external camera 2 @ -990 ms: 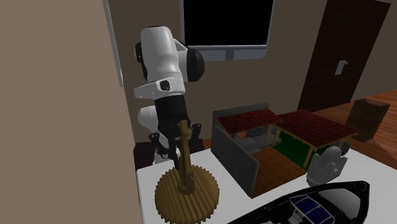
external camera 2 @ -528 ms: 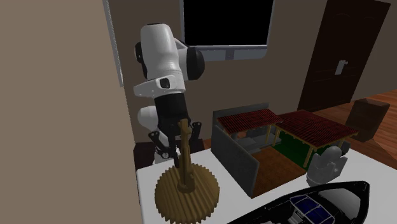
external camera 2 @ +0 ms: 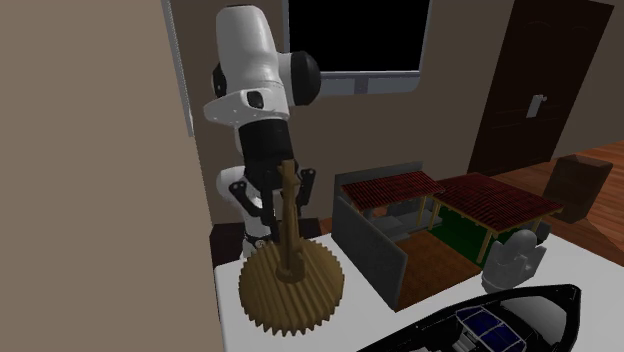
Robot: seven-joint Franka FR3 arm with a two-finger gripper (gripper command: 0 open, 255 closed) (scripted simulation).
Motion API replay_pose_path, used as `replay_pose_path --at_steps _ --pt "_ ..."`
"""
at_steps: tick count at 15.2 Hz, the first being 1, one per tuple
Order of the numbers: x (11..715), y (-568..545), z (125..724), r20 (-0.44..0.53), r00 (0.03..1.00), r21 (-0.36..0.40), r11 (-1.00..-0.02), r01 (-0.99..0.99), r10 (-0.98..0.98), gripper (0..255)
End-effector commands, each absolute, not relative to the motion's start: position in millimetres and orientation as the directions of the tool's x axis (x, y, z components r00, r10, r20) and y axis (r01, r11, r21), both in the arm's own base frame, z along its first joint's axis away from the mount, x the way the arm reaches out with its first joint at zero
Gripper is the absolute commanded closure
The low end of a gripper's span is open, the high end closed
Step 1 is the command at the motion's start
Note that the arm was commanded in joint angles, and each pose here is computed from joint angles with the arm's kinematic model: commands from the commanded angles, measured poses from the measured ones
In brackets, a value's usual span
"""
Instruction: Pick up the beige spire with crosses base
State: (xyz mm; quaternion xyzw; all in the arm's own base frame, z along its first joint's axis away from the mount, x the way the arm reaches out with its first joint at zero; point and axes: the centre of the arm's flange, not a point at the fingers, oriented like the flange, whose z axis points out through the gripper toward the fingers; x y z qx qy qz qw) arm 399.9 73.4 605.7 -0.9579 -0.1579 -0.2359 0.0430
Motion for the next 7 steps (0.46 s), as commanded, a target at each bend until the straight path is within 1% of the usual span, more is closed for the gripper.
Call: replay_pose_path --at_steps 1,5,7 --pt "401 75 618 0.466 0.838 -0.008 -0.946 0.323 0.282 255" --pt "401 75 639 0.466 0.838 -0.008 -0.946 0.323 0.282 255" --pt "401 75 640 0.466 0.838 -0.008 -0.946 0.323 0.282 255"
